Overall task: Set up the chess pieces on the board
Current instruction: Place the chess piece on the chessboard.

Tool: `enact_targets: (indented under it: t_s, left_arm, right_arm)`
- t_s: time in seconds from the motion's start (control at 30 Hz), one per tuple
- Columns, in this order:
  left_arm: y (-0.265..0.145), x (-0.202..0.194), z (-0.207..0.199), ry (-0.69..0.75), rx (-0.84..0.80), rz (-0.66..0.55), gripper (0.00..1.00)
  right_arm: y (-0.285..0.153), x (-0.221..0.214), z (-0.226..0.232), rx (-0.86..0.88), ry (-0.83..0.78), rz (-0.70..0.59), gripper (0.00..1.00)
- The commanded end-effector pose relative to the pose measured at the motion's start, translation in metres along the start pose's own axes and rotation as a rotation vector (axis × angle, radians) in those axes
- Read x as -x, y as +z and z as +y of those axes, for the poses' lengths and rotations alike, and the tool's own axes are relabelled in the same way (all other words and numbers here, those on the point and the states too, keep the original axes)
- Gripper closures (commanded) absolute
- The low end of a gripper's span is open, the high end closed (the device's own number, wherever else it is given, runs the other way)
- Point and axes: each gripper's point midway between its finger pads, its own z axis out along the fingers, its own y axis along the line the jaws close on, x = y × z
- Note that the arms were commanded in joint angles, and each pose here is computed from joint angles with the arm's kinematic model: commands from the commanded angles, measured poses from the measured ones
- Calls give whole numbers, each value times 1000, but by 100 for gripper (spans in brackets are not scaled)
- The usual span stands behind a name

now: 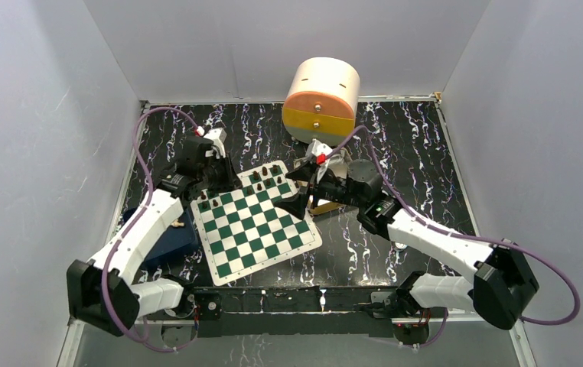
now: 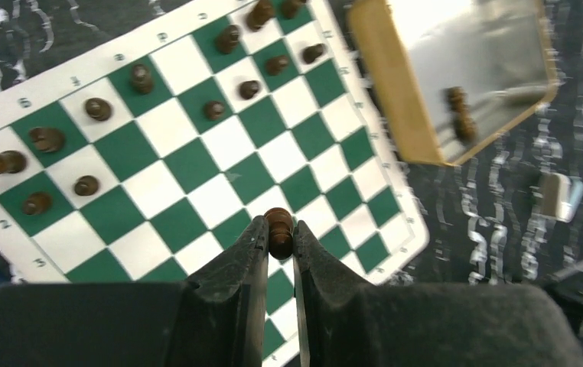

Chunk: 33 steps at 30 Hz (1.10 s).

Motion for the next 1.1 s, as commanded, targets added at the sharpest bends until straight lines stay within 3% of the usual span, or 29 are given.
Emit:
enact_targets:
  t_s: [0.0, 0.5, 1.07]
  left_arm:
    - [13, 9, 34, 71, 177, -9, 91]
    - [67, -28, 94, 51, 392, 73, 91]
    - [87, -47, 121, 44, 454, 107, 91]
  right_arm:
    - [-15, 8, -6, -87, -19, -6, 1]
    - [-33, 17, -8, -155, -22, -40, 1]
    - [-37, 15, -16, -207, -25, -10, 1]
